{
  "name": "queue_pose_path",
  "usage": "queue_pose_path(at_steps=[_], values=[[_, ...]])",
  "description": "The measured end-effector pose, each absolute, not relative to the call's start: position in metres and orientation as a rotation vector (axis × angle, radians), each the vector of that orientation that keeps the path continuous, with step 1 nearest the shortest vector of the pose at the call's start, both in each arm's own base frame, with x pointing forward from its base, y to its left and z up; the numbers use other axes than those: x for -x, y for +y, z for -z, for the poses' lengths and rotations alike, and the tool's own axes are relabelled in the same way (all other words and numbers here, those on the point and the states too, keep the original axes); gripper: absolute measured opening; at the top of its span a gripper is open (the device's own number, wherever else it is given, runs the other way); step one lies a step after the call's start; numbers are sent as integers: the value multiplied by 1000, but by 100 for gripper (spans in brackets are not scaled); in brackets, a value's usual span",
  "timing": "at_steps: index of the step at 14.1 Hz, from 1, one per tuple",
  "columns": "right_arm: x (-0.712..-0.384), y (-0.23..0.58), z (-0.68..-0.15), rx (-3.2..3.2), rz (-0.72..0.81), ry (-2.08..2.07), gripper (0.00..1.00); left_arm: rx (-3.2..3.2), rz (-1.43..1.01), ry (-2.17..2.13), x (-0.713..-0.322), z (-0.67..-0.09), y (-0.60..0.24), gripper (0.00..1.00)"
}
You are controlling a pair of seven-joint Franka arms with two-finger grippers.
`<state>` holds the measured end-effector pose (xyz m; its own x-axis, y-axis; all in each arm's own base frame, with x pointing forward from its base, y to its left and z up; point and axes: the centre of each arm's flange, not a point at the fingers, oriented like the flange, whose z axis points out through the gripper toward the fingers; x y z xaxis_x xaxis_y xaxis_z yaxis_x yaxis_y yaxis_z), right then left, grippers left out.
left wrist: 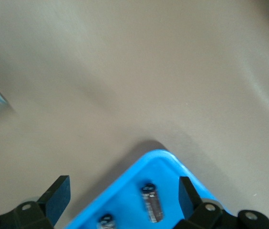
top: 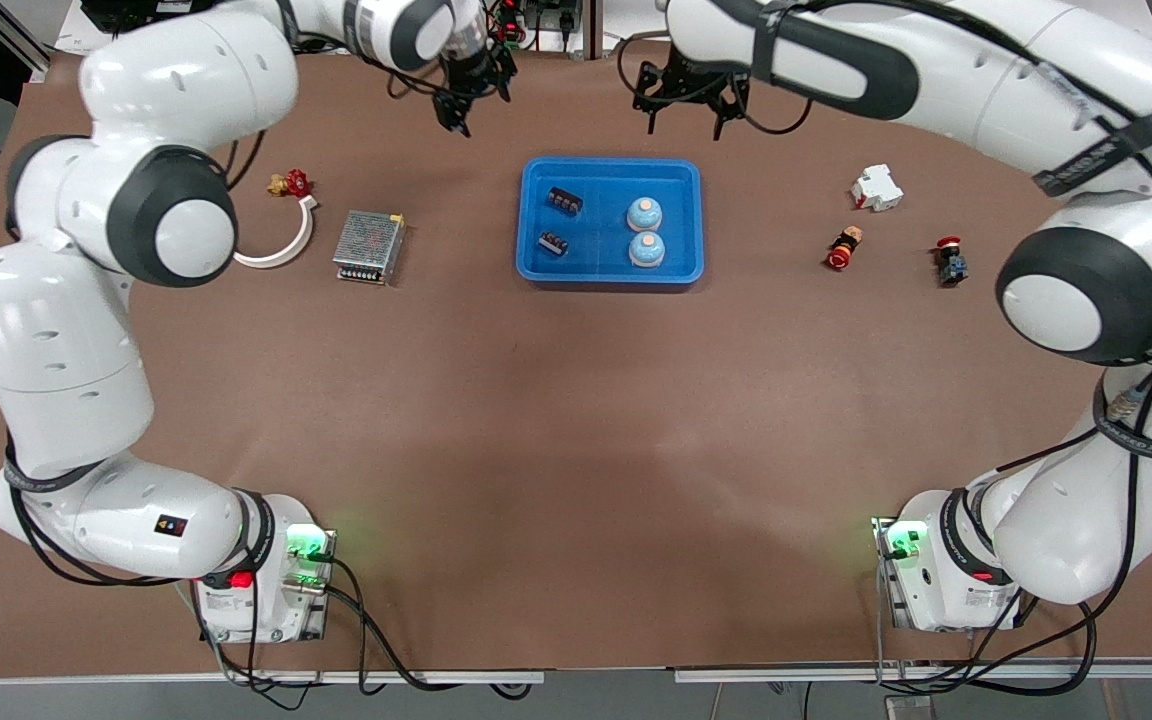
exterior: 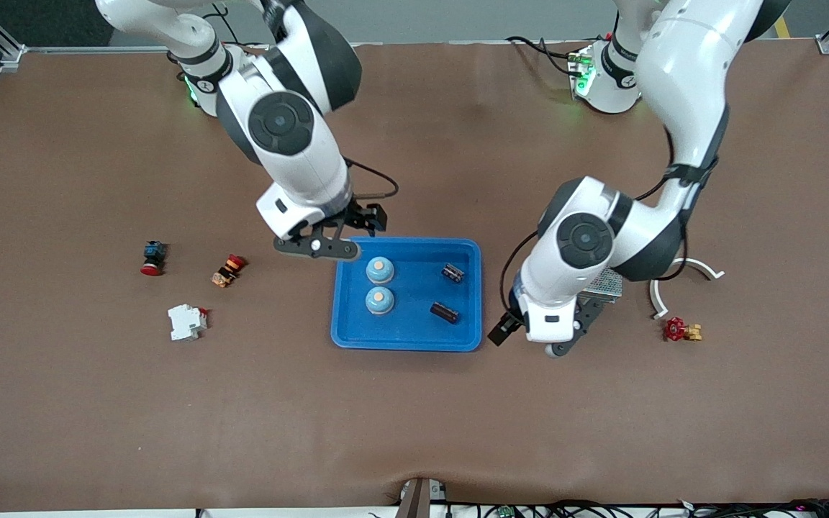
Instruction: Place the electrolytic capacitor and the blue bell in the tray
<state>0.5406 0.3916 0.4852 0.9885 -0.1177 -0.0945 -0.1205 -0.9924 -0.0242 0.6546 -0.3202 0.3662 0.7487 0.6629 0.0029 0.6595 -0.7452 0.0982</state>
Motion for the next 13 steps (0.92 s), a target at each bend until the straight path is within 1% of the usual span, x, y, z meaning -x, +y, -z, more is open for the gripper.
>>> queue_pose_path(at_steps=[3,8,10,13], values=[[-525,365,-532,3120,-178,138,100,-2953,-65,924,-660,-408,-273,100],[-503,272,-619,3131,-249,0,100,-3092,-25,669,-656,-461,-209,100],[-500,228,-641,3121,-255,-32,100,-3136,-8,562,-651,-484,-182,100],[-499,166,-659,3101,-228,-52,100,-3171,-22,435,-646,-518,-139,100]])
